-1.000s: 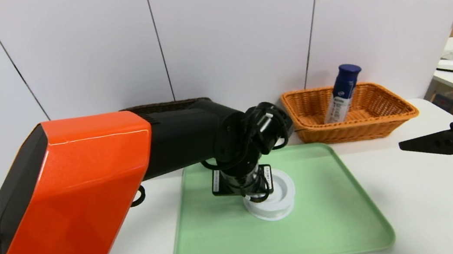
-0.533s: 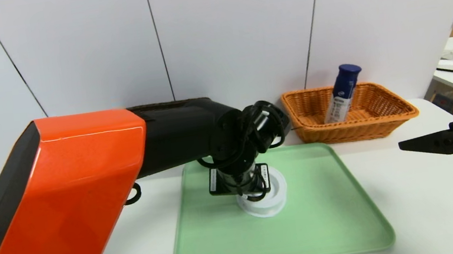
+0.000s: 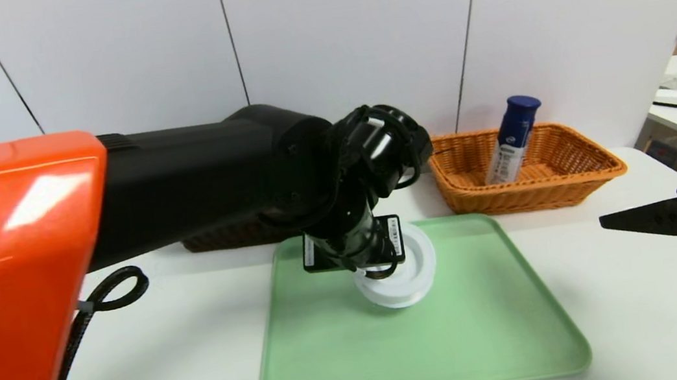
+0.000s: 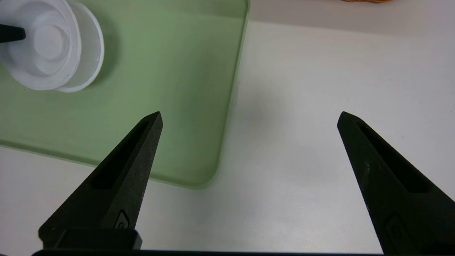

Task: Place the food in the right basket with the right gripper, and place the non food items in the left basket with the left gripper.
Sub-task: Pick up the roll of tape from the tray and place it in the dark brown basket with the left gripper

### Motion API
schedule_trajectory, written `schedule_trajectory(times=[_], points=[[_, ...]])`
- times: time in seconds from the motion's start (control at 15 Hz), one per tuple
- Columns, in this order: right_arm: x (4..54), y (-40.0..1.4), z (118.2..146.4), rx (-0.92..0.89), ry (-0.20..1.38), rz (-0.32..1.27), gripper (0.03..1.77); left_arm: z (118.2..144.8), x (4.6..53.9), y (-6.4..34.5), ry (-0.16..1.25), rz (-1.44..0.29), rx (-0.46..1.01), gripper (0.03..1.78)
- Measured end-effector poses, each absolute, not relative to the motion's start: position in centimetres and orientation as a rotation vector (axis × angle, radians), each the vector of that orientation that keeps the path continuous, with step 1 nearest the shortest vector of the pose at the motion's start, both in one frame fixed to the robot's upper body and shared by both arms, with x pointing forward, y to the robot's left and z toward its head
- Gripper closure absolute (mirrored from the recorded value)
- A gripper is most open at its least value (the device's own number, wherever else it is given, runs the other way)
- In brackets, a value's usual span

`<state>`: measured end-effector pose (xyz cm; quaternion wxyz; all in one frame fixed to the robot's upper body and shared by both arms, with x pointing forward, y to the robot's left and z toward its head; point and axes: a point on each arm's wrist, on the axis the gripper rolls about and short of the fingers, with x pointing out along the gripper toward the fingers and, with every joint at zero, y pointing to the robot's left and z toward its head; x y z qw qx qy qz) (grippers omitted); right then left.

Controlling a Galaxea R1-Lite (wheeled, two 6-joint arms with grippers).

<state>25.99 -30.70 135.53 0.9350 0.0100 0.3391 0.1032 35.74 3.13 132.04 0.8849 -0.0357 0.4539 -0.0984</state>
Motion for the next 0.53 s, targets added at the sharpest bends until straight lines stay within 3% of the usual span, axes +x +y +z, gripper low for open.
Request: schedule_trajectory(times=[0.53], points=[[25.0,-31.0,135.0,0.023,0.701,0.198,0.1,139.0,31.3,5.3,0.823,-0.304,-0.21,1.64]])
